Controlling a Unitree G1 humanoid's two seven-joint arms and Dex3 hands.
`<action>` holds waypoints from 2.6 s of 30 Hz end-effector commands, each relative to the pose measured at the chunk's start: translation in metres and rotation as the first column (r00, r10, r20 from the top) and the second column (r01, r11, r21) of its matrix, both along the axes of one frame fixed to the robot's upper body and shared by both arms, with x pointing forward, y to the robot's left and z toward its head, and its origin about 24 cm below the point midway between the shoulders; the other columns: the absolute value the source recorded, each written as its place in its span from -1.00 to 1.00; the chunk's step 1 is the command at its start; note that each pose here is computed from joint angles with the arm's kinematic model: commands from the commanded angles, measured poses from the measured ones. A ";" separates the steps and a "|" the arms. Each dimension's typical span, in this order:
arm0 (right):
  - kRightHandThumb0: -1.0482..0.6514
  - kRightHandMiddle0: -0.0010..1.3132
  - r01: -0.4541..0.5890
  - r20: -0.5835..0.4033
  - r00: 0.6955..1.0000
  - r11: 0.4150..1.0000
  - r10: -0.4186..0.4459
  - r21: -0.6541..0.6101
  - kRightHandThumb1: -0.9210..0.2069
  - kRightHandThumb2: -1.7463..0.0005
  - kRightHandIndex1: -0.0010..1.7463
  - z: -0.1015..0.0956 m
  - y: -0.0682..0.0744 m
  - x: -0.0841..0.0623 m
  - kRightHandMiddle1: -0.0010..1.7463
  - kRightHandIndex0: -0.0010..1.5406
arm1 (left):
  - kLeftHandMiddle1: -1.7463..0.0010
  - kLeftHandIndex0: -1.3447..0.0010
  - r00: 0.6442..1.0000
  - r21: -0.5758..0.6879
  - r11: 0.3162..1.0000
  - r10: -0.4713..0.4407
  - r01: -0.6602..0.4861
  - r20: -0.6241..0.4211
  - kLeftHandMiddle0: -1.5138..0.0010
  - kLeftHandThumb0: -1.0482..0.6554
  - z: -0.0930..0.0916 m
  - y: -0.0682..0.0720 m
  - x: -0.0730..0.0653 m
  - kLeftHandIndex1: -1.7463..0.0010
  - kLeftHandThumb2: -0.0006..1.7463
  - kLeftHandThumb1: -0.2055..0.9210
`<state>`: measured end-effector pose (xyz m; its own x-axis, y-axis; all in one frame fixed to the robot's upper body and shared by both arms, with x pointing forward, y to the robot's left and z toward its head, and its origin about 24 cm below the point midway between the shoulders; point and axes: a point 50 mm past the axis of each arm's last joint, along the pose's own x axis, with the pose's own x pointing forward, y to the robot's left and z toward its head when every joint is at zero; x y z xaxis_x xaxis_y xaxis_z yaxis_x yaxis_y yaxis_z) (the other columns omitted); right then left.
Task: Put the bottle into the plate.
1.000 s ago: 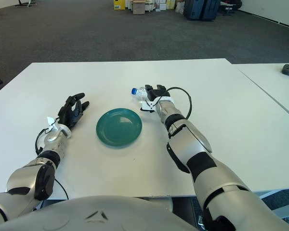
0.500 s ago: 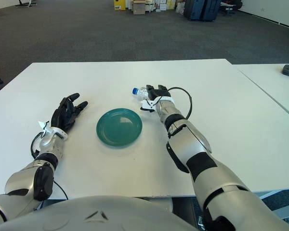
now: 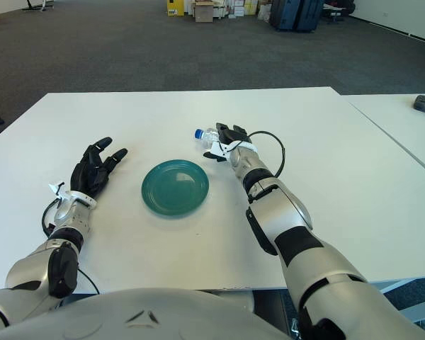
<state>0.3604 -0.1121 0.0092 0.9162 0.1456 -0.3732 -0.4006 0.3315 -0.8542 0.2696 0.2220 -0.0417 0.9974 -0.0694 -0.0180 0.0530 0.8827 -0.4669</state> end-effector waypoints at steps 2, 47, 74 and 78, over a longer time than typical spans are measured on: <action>-0.43 -1.00 0.021 -0.149 0.989 1.000 -0.024 -0.020 -0.47 0.27 -0.93 -0.031 -0.006 -0.021 -0.42 -0.42 | 0.15 0.72 1.000 -0.050 0.999 0.005 -0.006 -0.017 0.35 -0.83 -0.004 0.007 -0.005 -0.27 -0.01 1.00; 0.23 -0.15 -0.051 -0.073 0.997 0.973 0.036 -0.225 0.40 -0.72 0.89 -0.029 -0.023 -0.019 1.00 -0.02 | 0.10 0.69 0.999 -0.056 0.998 0.009 -0.011 -0.036 0.35 -0.83 -0.004 0.012 -0.006 -0.28 0.01 1.00; 0.23 -0.21 0.121 0.019 0.993 0.989 -0.120 -0.086 0.33 -0.68 0.90 -0.001 -0.039 0.000 1.00 -0.06 | 0.09 0.74 0.996 0.078 0.997 -0.020 0.027 -0.087 0.40 -0.80 -0.005 0.004 -0.001 -0.28 -0.05 1.00; 0.23 -0.20 0.141 0.077 0.987 0.990 -0.139 -0.028 0.33 -0.67 0.89 0.017 -0.038 0.012 1.00 -0.06 | 0.05 0.75 0.994 0.157 0.987 -0.025 0.040 -0.102 0.42 -0.79 -0.005 0.000 0.000 -0.30 -0.07 1.00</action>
<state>0.3586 -0.1479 0.0048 0.9301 0.0146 -0.3670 -0.3537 0.3049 -0.8842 0.2716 0.2260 -0.0411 0.9931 -0.0872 -0.0780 0.0526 0.9285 -0.3677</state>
